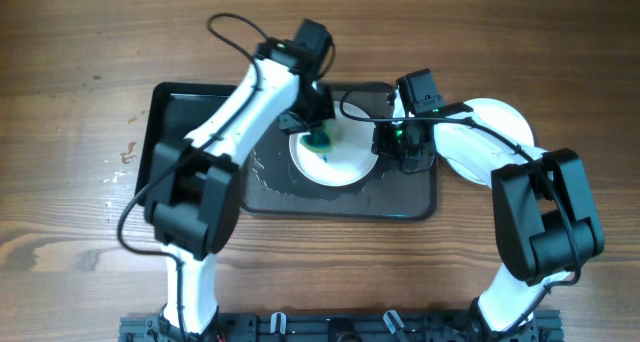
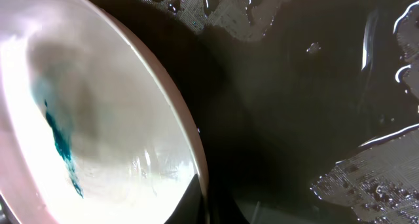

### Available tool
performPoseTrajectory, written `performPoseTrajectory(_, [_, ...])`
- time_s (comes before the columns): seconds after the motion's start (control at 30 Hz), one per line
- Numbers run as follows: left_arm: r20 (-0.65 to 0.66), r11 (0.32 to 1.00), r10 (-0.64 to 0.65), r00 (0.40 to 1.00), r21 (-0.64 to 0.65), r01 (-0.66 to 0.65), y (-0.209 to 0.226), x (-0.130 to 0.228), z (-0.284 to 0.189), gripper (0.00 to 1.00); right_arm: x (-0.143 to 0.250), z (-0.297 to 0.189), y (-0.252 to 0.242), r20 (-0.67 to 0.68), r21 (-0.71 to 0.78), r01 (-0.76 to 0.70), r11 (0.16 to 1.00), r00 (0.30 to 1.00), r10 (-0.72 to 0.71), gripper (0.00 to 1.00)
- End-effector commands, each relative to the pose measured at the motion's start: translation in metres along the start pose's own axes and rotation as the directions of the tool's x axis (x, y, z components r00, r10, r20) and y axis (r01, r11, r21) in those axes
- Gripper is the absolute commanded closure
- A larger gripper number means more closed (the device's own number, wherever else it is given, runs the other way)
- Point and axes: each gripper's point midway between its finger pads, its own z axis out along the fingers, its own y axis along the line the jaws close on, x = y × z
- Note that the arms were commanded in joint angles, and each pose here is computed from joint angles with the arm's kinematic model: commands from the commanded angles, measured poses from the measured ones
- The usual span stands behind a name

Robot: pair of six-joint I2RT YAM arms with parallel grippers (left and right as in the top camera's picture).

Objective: Clean dirty plates on tray and stack at the side
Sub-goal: 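Scrub the third plate with the sponge while right gripper holds rim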

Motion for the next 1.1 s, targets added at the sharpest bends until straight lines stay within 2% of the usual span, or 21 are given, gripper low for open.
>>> performPoseTrajectory(0.0, [-0.059, 1.000, -0.026, 0.998, -0.004, 0.026, -0.003, 0.007, 0.024, 0.96, 0.000, 0.007, -0.006, -0.016, 0.013, -0.011, 1.000, 1.000, 0.011, 0.96])
performPoseTrajectory(0.27, [-0.138, 0.998, -0.051, 0.989, -0.030, 0.047, 0.009, 0.026, 0.064, 0.96, 0.000, 0.007, -0.006, -0.020, 0.001, -0.015, 1.000, 1.000, 0.015, 0.96])
performPoseTrajectory(0.43, [-0.208, 0.989, -0.013, 0.978, 0.144, 0.044, -0.016, 0.047, 0.086, 0.96, -0.001, 0.006, -0.007, -0.022, -0.001, -0.021, 1.000, 1.000, 0.021, 0.96])
performPoseTrajectory(0.63, [-0.160, 0.978, 0.042, 0.986, 0.210, -0.007, -0.042, 0.041, 0.083, 0.96, -0.001, 0.006, -0.007, -0.022, -0.001, -0.021, 1.000, 1.000, 0.021, 0.96])
performPoseTrajectory(0.73, [-0.108, 0.982, 0.041, 0.993, 0.185, -0.020, -0.043, 0.028, 0.074, 0.96, -0.001, 0.006, -0.007, -0.022, -0.001, -0.021, 1.000, 1.000, 0.021, 0.96])
performPoseTrajectory(0.8, [-0.069, 0.992, 0.029, 0.997, 0.126, -0.020, -0.037, 0.019, 0.066, 0.96, -0.001, 0.006, -0.007, -0.022, 0.000, -0.021, 1.000, 1.000, 0.021, 0.96])
performPoseTrajectory(0.97, [-0.061, 0.996, 0.007, 0.998, 0.094, -0.001, -0.036, 0.019, 0.064, 0.96, -0.001, 0.006, -0.007, -0.022, 0.000, -0.022, 1.000, 1.000, 0.022, 0.96])
performPoseTrajectory(1.07, [0.033, 0.999, -0.007, 0.999, -0.054, 0.008, -0.007, 0.002, 0.061, 0.96, 0.000, 0.006, -0.008, -0.026, 0.002, -0.023, 1.000, 0.999, 0.023, 0.96])
